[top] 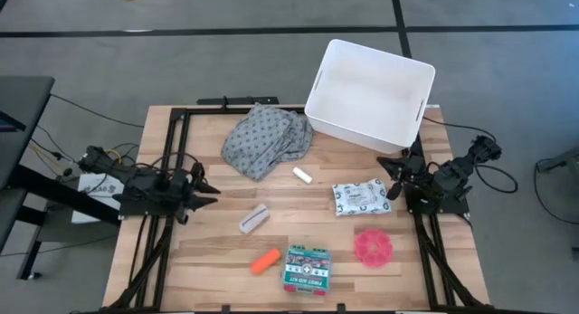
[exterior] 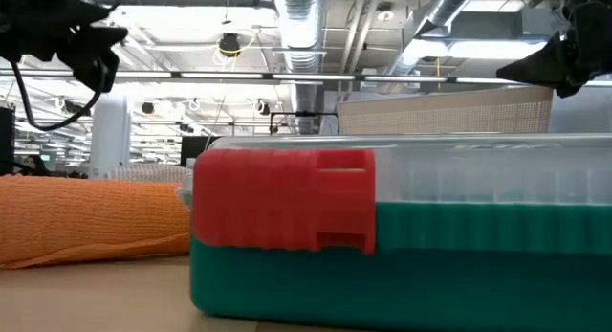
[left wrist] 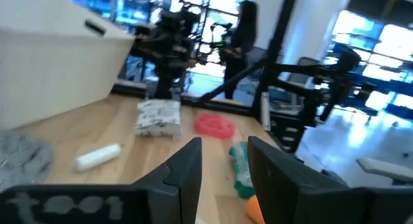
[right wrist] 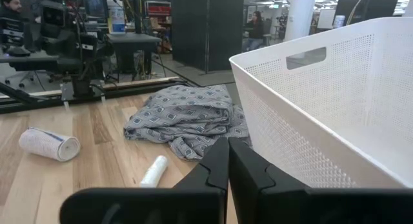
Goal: Pick & place medical supplies in basket/bin
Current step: Put the white bandage in the white bin
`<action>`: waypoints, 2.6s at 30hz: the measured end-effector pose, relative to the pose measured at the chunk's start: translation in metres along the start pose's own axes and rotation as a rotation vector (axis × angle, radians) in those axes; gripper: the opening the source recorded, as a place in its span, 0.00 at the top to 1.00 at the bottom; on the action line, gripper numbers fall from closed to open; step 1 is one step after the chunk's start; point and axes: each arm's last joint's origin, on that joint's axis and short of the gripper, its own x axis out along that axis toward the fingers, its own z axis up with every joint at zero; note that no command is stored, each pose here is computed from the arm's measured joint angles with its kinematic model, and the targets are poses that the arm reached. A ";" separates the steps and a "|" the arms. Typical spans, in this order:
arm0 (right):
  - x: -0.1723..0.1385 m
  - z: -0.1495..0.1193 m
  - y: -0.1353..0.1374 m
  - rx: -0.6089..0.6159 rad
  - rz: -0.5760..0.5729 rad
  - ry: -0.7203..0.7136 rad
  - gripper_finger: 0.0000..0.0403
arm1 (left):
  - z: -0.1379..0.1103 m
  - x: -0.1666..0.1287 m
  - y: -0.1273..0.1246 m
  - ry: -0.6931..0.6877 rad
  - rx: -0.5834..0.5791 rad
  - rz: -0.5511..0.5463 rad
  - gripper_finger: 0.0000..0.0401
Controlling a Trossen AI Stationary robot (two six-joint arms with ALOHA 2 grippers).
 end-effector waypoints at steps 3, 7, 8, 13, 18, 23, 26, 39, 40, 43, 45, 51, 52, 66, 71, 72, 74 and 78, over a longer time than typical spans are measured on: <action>0.000 0.000 0.000 0.000 0.000 0.000 1.00 | -0.004 0.000 0.001 0.036 -0.088 0.023 0.72; 0.000 0.000 0.000 0.000 0.000 0.000 1.00 | -0.010 0.002 0.005 0.020 -0.164 0.123 0.72; 0.000 0.000 0.000 0.000 0.000 0.000 1.00 | -0.012 0.003 0.005 0.026 -0.166 0.132 0.72; 0.000 0.000 0.000 0.000 0.000 0.000 1.00 | -0.011 0.007 0.006 0.000 -0.162 0.194 0.72; 0.000 0.000 0.000 0.000 0.000 0.000 1.00 | -0.001 0.011 0.002 -0.078 -0.123 0.169 0.72; 0.000 0.000 0.000 0.000 0.000 0.000 1.00 | 0.015 0.015 -0.003 -0.097 -0.082 0.167 0.72; 0.000 0.000 0.000 0.000 0.000 0.000 1.00 | 0.030 0.018 -0.008 -0.101 -0.068 0.167 0.72; 0.000 0.000 0.000 0.000 0.000 0.000 1.00 | 0.085 0.071 -0.038 0.126 0.097 0.231 0.72; 0.000 0.000 0.000 0.000 0.000 0.000 1.00 | 0.082 0.078 -0.039 0.169 0.109 0.247 0.72; 0.000 0.000 0.000 -0.001 0.000 0.000 1.00 | 0.076 0.096 -0.043 0.298 0.157 0.291 0.72; 0.000 0.000 0.000 0.000 0.000 0.000 1.00 | 0.074 0.108 -0.045 0.355 0.198 0.336 0.72; 0.000 0.000 0.000 0.000 0.000 0.000 1.00 | 0.059 0.137 -0.047 0.478 0.314 0.429 0.72; 0.000 0.000 0.000 0.000 0.000 0.000 1.00 | 0.057 0.141 -0.047 0.493 0.331 0.433 0.72; 0.000 0.000 0.000 0.000 0.000 0.000 1.00 | 0.018 0.189 -0.050 0.470 0.354 0.433 0.72; 0.000 0.000 0.000 0.000 0.000 0.000 1.00 | 0.013 0.194 -0.047 0.468 0.355 0.451 0.72; 0.000 0.000 0.000 0.000 0.000 0.000 1.00 | 0.013 0.194 -0.046 0.470 0.356 0.453 0.72; 0.000 0.000 0.000 0.000 0.000 0.000 1.00 | 0.013 0.194 -0.045 0.469 0.351 0.460 0.72; 0.000 0.000 0.000 0.000 0.000 0.000 1.00 | 0.013 0.194 -0.044 0.465 0.328 0.465 0.70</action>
